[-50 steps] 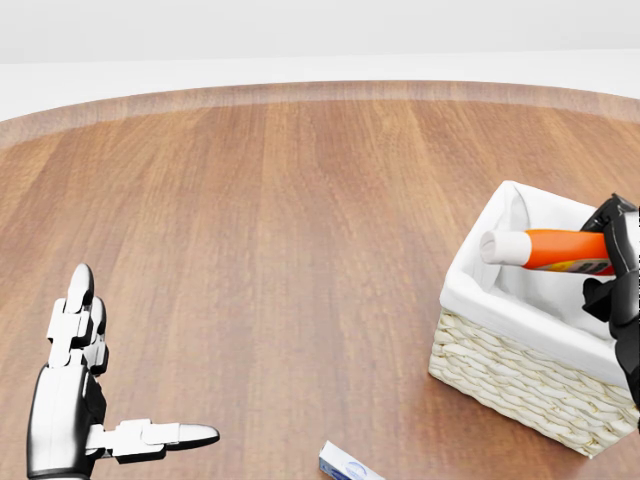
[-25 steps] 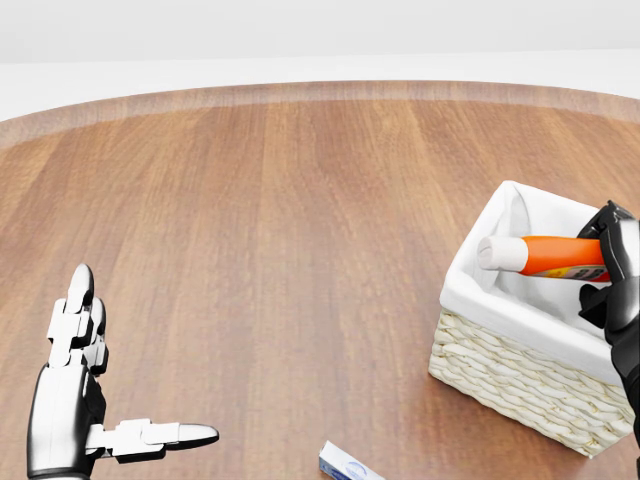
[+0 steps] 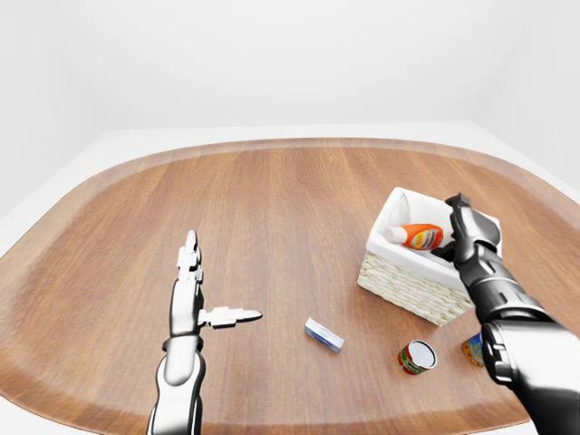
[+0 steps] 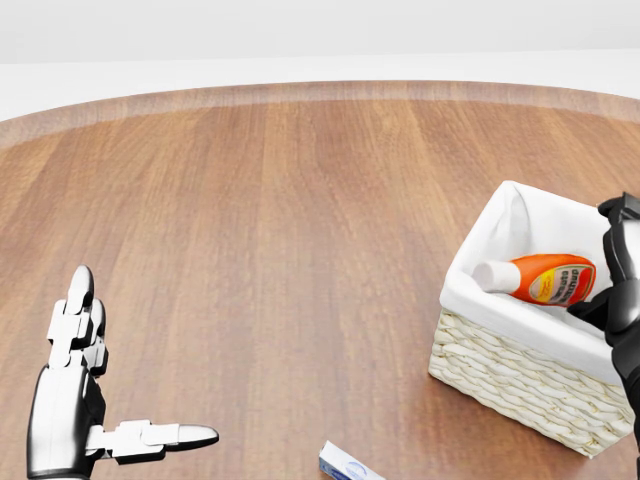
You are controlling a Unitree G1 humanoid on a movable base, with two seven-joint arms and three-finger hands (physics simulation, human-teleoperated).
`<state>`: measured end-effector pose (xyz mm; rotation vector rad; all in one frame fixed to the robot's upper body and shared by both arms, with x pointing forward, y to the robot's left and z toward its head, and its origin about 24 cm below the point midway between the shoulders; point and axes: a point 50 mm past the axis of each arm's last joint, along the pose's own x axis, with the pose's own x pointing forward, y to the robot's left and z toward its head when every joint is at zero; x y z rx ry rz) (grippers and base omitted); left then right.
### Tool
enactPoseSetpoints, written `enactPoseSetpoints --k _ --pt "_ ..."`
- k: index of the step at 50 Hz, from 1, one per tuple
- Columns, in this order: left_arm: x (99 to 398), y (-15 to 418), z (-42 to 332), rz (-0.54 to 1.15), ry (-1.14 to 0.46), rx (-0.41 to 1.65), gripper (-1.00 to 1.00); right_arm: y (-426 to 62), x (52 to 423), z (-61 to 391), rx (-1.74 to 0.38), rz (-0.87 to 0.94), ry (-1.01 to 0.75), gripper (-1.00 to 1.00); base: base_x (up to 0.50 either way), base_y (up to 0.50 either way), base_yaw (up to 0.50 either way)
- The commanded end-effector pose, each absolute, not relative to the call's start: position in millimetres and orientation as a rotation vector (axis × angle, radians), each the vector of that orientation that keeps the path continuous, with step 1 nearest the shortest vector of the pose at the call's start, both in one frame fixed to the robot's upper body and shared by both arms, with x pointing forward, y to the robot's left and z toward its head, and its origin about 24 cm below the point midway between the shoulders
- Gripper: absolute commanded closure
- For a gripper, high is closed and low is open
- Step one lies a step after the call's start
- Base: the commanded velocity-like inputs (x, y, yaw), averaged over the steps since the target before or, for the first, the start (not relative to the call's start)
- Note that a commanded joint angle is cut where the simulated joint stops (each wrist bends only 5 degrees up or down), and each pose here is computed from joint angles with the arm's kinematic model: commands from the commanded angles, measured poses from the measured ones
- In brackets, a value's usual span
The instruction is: Pick up the ketchup, and put it in the basket.
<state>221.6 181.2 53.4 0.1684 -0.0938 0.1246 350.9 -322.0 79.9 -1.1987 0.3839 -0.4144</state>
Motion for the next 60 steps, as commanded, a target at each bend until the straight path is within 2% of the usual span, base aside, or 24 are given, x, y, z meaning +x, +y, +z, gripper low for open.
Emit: enactPoseSetpoints --k 1,6,15,30,38,50,60 --pt "221.6 181.3 53.1 0.125 -0.092 0.169 -1.00 -324.5 354.4 92.6 -1.184 -0.464 0.332 -1.00 0.00 0.00 0.00" --pt "221.8 181.1 52.5 0.125 -0.090 0.170 -1.00 -325.1 354.9 95.3 -1.186 -0.479 0.316 -1.00 0.00 0.00 0.00" --pt "220.9 181.0 52.4 0.123 -0.089 0.172 -1.00 -330.1 361.2 129.6 -1.193 -0.599 0.165 -1.00 0.00 0.00 0.00" --pt "221.1 180.7 51.9 0.121 -0.087 0.173 -1.00 -333.6 362.6 151.1 -1.180 -0.628 0.112 -1.00 0.00 0.00 0.00" --pt "220.7 180.3 51.7 0.121 -0.086 0.172 -1.00 -314.4 358.8 189.9 -1.124 -0.591 -0.049 -1.00 0.00 0.00 0.00" --pt "221.6 181.5 51.3 0.122 -0.084 0.169 -1.00 -263.8 308.2 244.5 -1.185 -0.443 -0.366 -1.00 0.00 0.00 0.00" --pt "220.2 181.0 52.6 0.121 -0.089 0.170 -1.00 -203.4 228.9 280.7 -1.234 -0.381 -0.690 -1.00 0.00 0.00 0.00"
